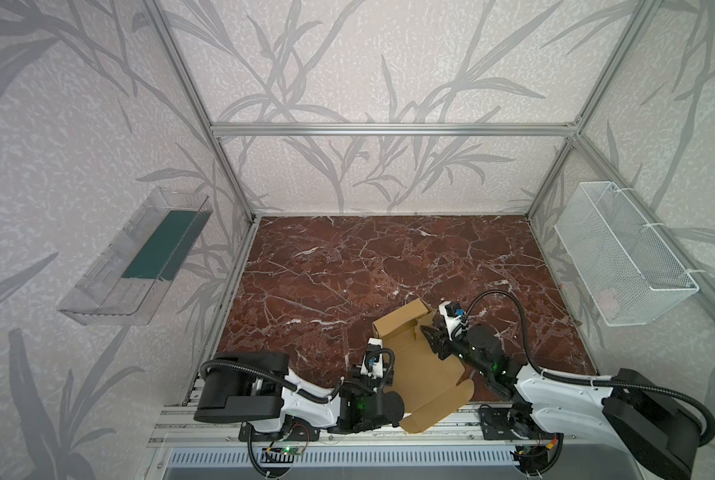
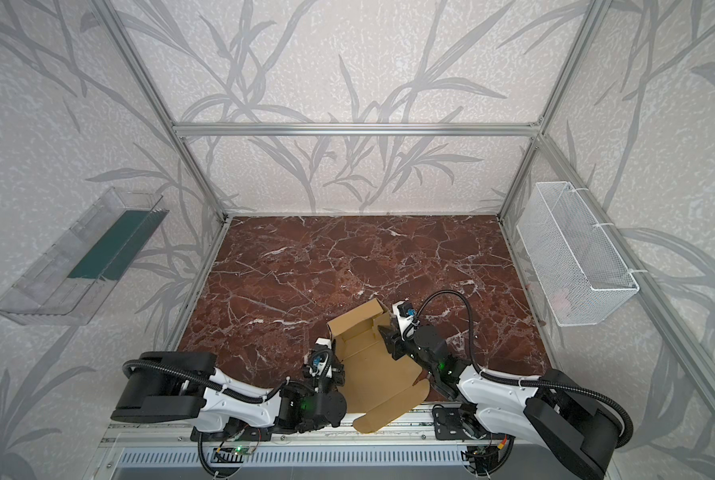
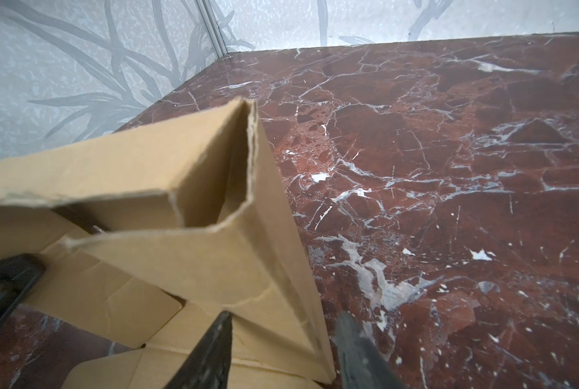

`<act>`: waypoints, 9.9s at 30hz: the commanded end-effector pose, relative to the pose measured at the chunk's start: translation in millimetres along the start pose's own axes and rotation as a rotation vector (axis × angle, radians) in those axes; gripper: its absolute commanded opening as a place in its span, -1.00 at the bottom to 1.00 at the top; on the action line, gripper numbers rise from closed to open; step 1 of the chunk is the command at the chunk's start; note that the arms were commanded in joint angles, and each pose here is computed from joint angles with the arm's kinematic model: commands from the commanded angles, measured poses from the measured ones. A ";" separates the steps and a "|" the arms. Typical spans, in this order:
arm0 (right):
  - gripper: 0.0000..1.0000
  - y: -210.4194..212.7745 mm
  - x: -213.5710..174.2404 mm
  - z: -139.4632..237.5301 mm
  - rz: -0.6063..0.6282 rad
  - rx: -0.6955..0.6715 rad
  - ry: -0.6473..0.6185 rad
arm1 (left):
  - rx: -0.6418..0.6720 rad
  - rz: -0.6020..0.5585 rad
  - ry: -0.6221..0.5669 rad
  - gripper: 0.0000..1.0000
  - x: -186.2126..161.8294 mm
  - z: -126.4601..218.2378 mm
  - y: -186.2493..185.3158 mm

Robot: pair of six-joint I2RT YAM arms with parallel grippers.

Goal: Fold the paper box

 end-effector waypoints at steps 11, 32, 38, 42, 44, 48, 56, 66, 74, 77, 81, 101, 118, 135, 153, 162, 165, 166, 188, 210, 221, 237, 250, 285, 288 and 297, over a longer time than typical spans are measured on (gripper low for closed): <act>-0.12 8.0 12.6 -6.8 -0.051 0.139 -0.092 | -0.047 -0.047 0.041 -1.00 -3.1 -1.0 -6.2; -0.28 18.5 13.5 -4.1 -0.100 0.231 -0.049 | -0.049 -0.050 0.054 -1.00 13.5 -0.2 0.0; -0.39 10.3 6.2 -8.2 -0.140 0.046 -0.002 | -0.030 -0.064 0.052 -1.00 14.0 -1.1 -3.2; -0.39 29.1 -2.3 -10.9 -0.052 -0.025 0.026 | -0.015 -0.061 0.043 -1.00 16.0 -2.1 -6.2; -0.41 34.7 -3.3 -12.2 -0.052 -0.062 0.026 | -0.014 -0.064 0.043 -1.00 18.0 -2.7 -9.6; -0.47 31.5 -2.9 -14.2 -0.062 -0.200 0.036 | -0.005 -0.064 0.048 -1.00 19.4 -3.1 -11.9; -0.61 33.3 -5.3 -14.6 -0.051 -0.339 0.077 | 0.031 -0.051 0.044 -1.00 20.7 -2.8 -8.2; -0.77 41.4 7.6 -9.5 -0.069 -0.421 0.131 | 0.066 -0.039 0.042 -1.00 37.3 -2.2 -13.7; -1.00 39.1 9.0 -3.7 -0.117 -0.460 0.152 | 0.100 -0.016 0.056 -1.00 49.9 -0.3 -12.7; -1.00 38.7 11.0 -1.4 -0.126 -0.480 0.161 | 0.111 -0.012 0.057 -1.00 52.7 -0.3 -13.6; -1.00 39.5 11.8 -1.8 -0.128 -0.482 0.169 | 0.115 0.005 0.059 -1.00 53.8 0.1 -13.3; -1.00 40.1 14.3 2.9 -0.174 -0.448 0.140 | 0.023 0.094 0.088 -1.00 42.5 -0.2 -10.5; -1.00 42.0 24.4 10.6 -0.180 -0.434 0.122 | -0.028 0.115 0.111 -0.50 35.3 -1.4 -8.3; -1.00 45.0 32.2 19.0 -0.179 -0.392 0.120 | -0.201 0.150 0.105 -0.10 29.3 -4.5 20.0; -1.00 50.2 37.8 20.4 -0.188 -0.357 0.126 | -0.257 0.104 0.155 -0.15 23.8 -15.9 19.5; -1.00 55.4 37.4 19.5 -0.189 -0.341 0.131 | -0.234 0.098 0.152 -0.21 28.1 -24.7 10.8; -1.00 56.9 36.4 19.5 -0.188 -0.337 0.138 | -0.222 0.110 0.149 -0.20 29.8 -27.3 10.8; -1.00 57.2 36.9 19.5 -0.189 -0.337 0.136 | -0.222 0.115 0.148 -0.21 30.8 -27.6 10.5; -1.00 69.5 32.1 17.6 -0.158 -0.330 0.144 | -0.205 0.027 0.169 -0.71 38.8 -40.3 -14.0; -0.26 80.3 41.8 30.0 -0.187 -0.263 0.130 | -0.093 0.046 0.212 -1.00 31.1 -41.4 -4.4; -0.26 76.2 39.7 27.6 -0.149 -0.256 0.087 | -0.117 0.086 0.223 -1.00 33.2 -38.3 -2.9; -1.00 64.0 42.4 20.2 -0.150 -0.448 0.160 | -0.147 0.161 0.244 -1.00 52.7 -37.9 -14.9; -1.00 51.8 46.7 16.3 -0.279 -0.547 0.189 | -0.102 0.209 0.288 -1.00 60.1 -40.3 -28.8; -1.00 14.5 47.4 12.6 -0.356 -0.635 0.284 | -0.054 0.220 0.328 -1.00 87.1 -44.2 -47.6; -1.00 10.7 50.2 12.7 -0.347 -0.691 0.289 | -0.045 0.217 0.331 -1.00 90.8 -45.9 -52.2; -1.00 12.4 66.9 15.0 -0.284 -0.741 0.279 | -0.027 0.218 0.353 -1.00 91.8 -49.5 -61.5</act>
Point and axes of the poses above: each gripper's point midway between its finger pads, its own z axis back along the fingers, its own y axis along the line the jaws close on, x = y × z, the point moved 8 cm from there along z, back along the fingers, and after that the axes turned 3 degrees about -z, right-handed, at the moved point
